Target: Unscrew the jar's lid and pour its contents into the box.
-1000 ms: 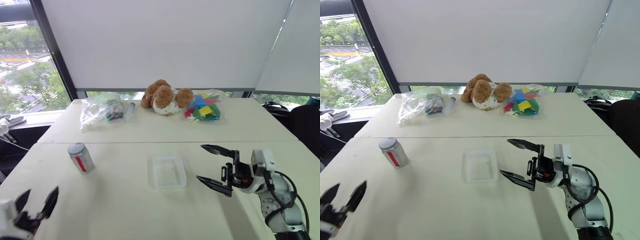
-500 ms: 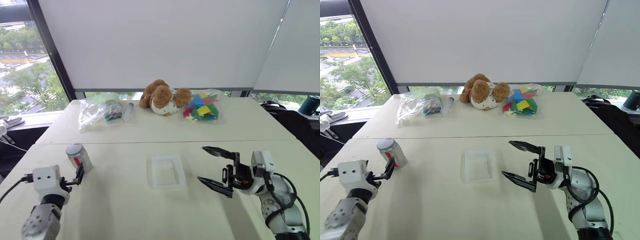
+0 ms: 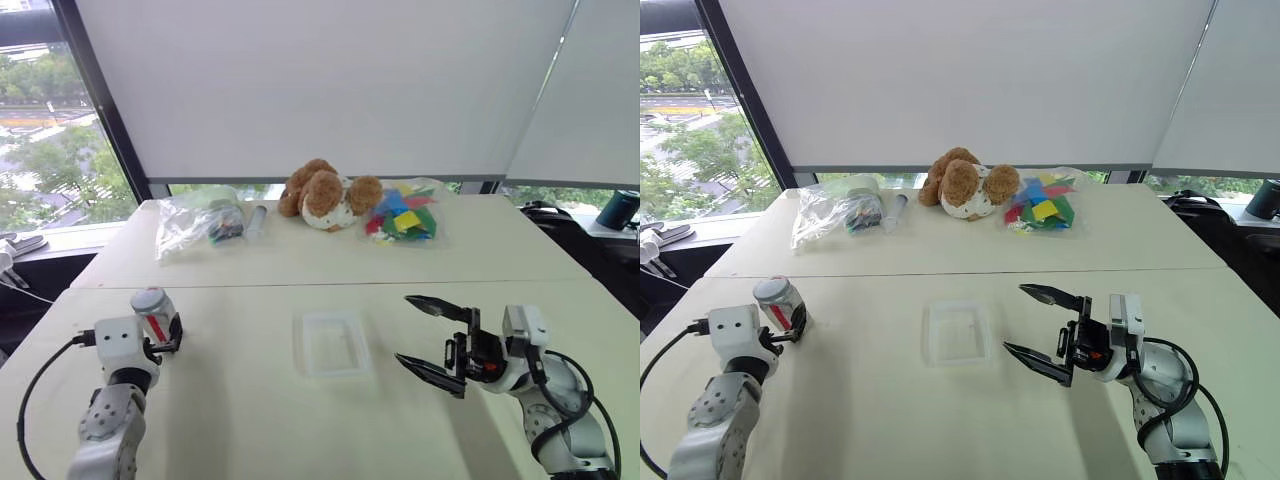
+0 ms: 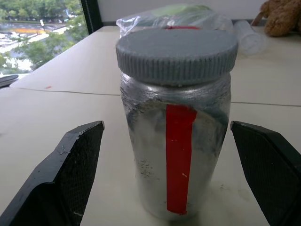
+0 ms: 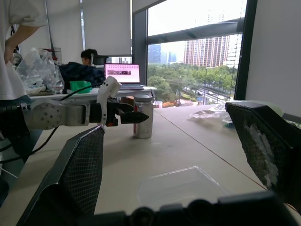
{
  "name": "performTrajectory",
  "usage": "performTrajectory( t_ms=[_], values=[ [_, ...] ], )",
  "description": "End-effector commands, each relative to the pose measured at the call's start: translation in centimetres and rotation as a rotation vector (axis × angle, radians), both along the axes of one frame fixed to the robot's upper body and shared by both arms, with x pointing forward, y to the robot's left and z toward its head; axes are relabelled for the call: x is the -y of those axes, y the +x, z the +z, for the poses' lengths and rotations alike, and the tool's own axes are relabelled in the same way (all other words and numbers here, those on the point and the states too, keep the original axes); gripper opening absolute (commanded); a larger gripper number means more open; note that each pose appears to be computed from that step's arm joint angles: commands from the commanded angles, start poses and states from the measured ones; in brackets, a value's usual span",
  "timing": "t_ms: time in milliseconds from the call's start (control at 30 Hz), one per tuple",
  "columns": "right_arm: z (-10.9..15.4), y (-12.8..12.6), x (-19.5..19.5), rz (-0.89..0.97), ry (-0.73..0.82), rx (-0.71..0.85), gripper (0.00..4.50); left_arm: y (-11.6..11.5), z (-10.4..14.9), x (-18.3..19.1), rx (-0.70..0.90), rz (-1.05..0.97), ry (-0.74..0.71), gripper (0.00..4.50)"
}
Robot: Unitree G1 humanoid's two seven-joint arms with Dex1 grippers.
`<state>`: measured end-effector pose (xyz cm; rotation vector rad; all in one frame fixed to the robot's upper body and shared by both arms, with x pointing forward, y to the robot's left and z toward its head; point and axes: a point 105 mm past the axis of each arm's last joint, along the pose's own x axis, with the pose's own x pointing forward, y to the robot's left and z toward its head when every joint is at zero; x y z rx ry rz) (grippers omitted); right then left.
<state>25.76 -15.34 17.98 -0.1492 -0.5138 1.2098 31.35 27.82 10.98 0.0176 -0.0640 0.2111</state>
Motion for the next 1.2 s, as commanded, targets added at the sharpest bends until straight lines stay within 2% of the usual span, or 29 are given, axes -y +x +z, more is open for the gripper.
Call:
performTrajectory(
  t_ms=[33,267,367,467,667,733,800,867,967,1200],
  values=[
    [1.1,-0.2,-0.3,0.007,-0.003,0.047,4.5,1.0,1.0,0.0,0.055,-0.008,0.03,4.44],
    [1.1,0.0,-0.5,0.005,0.004,0.043,4.5,2.5,0.6,0.5,0.063,-0.04,0.075,4.44],
    [1.2,0.2,-0.6,-0.002,0.009,0.043,4.5,2.7,0.9,0.4,0.078,-0.035,0.092,3.6],
    [1.2,0.2,-0.6,-0.01,0.011,0.041,4.5,2.8,1.6,0.8,0.107,-0.048,0.107,2.15],
    [1.5,0.1,-0.7,-0.029,0.024,0.018,4.5,1.7,7.1,2.8,0.333,-0.253,0.096,2.1],
    [2.5,0.1,-0.9,-0.033,0.05,0.007,4.5,1.2,8.3,4.9,0.331,-0.44,0.112,2.1],
    [4.3,-0.1,-2.5,-0.01,0.048,-0.03,4.5,-0.4,9.7,8.7,0.293,-0.774,0.164,2.1],
    [5.6,0.2,-4.2,-0.026,0.025,-0.083,4.5,-1.7,10.1,11.4,0.23,-1.015,0.186,2.1],
    [7.8,0.1,-6.4,0.034,0.051,-0.141,4.5,-2.4,10.2,13.7,0.163,-1.19,0.23,2.1],
    [9.3,0.2,-11.1,0.126,-0.066,-0.203,4.5,-2.7,10.3,17.5,0.166,-1.389,0.26,2.1]
  ],
)
